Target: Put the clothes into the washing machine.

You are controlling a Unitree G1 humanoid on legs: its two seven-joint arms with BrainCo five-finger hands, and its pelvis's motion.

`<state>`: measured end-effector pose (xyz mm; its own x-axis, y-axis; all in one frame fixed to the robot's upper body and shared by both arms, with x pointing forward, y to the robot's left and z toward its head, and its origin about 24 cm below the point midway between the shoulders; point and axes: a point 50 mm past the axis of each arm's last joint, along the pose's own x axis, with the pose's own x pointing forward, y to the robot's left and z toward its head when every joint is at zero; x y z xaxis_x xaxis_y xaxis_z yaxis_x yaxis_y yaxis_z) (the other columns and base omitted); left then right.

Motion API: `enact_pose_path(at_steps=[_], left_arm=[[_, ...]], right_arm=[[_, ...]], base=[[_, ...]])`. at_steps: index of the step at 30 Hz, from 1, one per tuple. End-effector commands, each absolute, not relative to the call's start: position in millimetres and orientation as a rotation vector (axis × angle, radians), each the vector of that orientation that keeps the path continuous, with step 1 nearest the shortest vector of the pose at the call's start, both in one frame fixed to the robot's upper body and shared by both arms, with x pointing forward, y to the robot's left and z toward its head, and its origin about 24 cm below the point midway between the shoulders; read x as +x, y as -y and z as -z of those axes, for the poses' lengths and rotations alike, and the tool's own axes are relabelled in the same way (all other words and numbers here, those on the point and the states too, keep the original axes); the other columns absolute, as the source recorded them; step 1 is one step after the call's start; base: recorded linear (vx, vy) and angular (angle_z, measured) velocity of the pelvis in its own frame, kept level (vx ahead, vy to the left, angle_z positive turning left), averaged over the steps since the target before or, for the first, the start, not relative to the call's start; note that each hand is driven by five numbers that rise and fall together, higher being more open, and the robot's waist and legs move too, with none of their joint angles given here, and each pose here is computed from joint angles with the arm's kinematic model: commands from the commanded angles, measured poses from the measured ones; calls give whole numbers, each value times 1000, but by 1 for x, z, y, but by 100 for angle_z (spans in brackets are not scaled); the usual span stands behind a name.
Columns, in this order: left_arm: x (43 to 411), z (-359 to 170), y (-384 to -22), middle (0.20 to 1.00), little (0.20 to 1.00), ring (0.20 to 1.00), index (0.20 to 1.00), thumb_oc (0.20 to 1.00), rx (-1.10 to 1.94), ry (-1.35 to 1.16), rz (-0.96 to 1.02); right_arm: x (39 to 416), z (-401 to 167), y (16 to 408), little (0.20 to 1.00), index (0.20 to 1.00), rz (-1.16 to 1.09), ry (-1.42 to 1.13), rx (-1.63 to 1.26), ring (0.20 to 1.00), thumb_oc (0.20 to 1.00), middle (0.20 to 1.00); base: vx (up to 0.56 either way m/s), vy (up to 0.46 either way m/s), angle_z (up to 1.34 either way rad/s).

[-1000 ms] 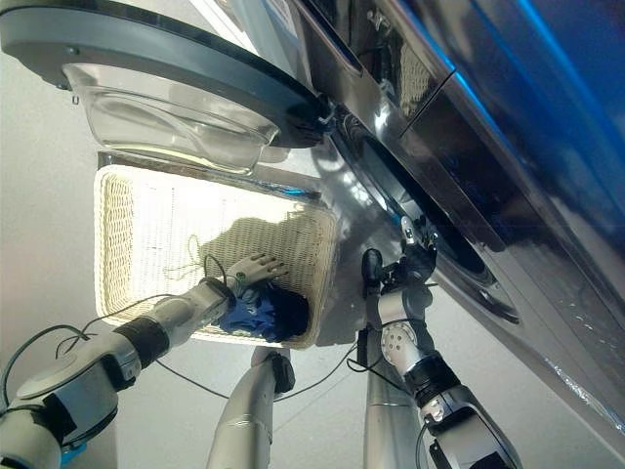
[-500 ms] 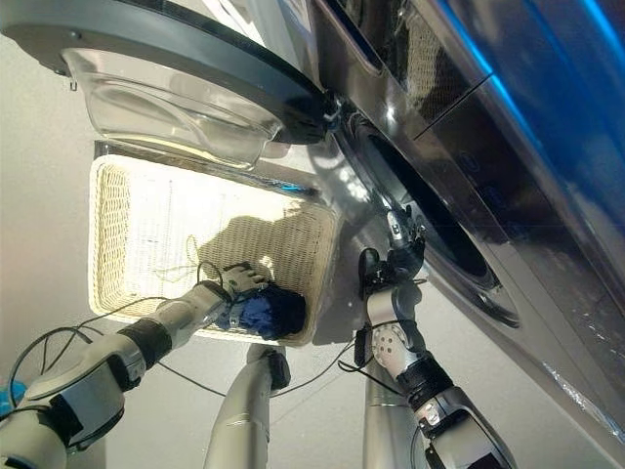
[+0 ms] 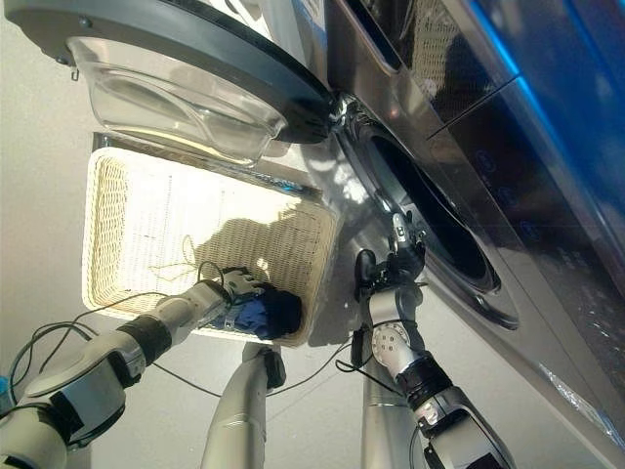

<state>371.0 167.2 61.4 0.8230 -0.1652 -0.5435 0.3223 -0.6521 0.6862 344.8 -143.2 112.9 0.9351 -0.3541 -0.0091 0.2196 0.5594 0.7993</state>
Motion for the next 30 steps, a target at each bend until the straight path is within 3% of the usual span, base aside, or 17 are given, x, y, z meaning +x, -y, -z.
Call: enact_pose_path(at_steps=[1,19,20,21,22,30], left_arm=[[355,-37,-193,1000,1000,1000,1000,1000,2259,-245,855],[361,-42,-202,1000,1000,1000,1000,1000,2462,-333,764],[361,-41,-202,683,683,683,683,683,2459,-333,755],[361,-41,-202,523,523,523,523,523,2459,-333,755],[361,-40,-202,200,200,200,200,200,2448,-350,760],[362,-39,-199,200,200,200,200,200,2426,-289,761]], right_arm=[[343,-123,153,1000,1000,360,252,1005,1000,1000,1000],[343,-121,166,1000,1000,348,308,1150,1000,1000,1000],[343,-120,167,1000,1000,348,309,1159,1000,1000,1000],[344,-120,167,1000,1000,348,309,1161,1000,1000,1000],[343,-119,167,1000,1000,350,311,1166,1000,1000,1000],[346,-112,171,1000,1000,352,302,1187,1000,1000,1000]], base=[[6,-14,5],[9,-19,3],[0,0,0],[0,0,0],[0,0,0],[0,0,0]])
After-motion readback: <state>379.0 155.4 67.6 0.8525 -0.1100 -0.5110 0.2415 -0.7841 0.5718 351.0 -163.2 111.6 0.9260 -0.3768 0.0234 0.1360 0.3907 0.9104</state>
